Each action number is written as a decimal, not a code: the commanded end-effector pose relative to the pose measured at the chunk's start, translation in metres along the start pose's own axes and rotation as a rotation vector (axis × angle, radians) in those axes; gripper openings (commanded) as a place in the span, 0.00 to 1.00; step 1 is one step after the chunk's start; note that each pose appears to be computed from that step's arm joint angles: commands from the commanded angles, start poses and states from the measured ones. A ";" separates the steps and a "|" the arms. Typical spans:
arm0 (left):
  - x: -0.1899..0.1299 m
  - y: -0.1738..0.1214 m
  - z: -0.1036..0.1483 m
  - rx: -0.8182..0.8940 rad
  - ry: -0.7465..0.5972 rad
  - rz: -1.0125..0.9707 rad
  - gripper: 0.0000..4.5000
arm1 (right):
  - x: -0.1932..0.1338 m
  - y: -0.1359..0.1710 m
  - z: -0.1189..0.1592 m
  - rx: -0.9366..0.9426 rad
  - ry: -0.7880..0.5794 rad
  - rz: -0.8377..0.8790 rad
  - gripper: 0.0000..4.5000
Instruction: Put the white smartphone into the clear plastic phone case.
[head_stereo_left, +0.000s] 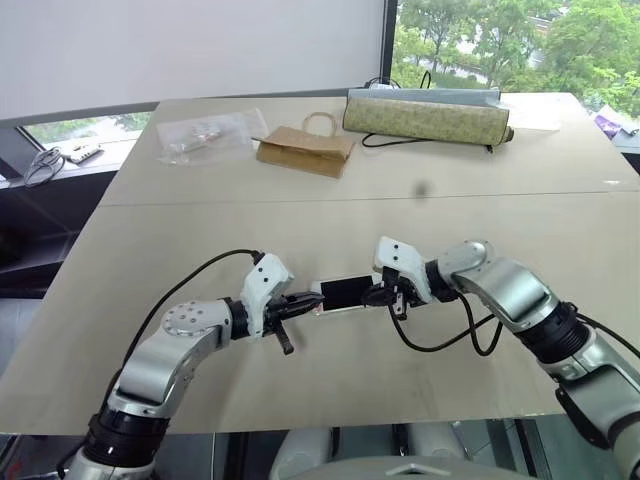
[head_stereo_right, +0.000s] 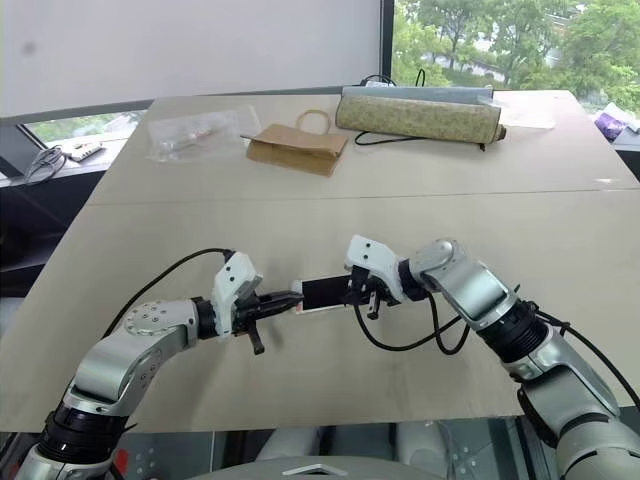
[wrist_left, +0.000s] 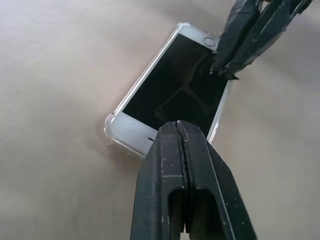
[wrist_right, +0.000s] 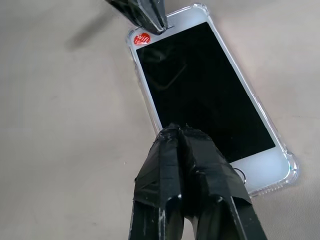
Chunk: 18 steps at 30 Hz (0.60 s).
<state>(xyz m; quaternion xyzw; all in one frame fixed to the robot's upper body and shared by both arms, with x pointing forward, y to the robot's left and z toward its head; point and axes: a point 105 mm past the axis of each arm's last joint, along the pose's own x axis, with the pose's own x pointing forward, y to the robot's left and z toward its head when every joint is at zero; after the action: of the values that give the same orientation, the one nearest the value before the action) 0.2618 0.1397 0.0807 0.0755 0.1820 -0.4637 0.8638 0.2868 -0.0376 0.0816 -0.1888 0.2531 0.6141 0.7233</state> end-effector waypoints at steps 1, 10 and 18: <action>-0.005 -0.003 0.018 0.034 -0.091 0.017 0.00 | -0.013 -0.002 -0.005 0.027 -0.100 -0.092 0.01; -0.012 0.001 0.037 0.022 -0.201 0.051 0.11 | -0.064 0.016 0.003 -0.006 -0.356 -0.276 0.19; -0.050 -0.002 0.021 0.015 -0.152 0.091 0.90 | -0.102 0.040 -0.036 0.016 -0.325 -0.446 1.00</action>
<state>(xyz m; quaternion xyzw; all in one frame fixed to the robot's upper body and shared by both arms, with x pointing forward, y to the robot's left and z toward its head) 0.2446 0.1648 0.1049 0.0374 0.1316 -0.4317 0.8916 0.2300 -0.1274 0.0877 -0.1125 0.1431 0.4751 0.8609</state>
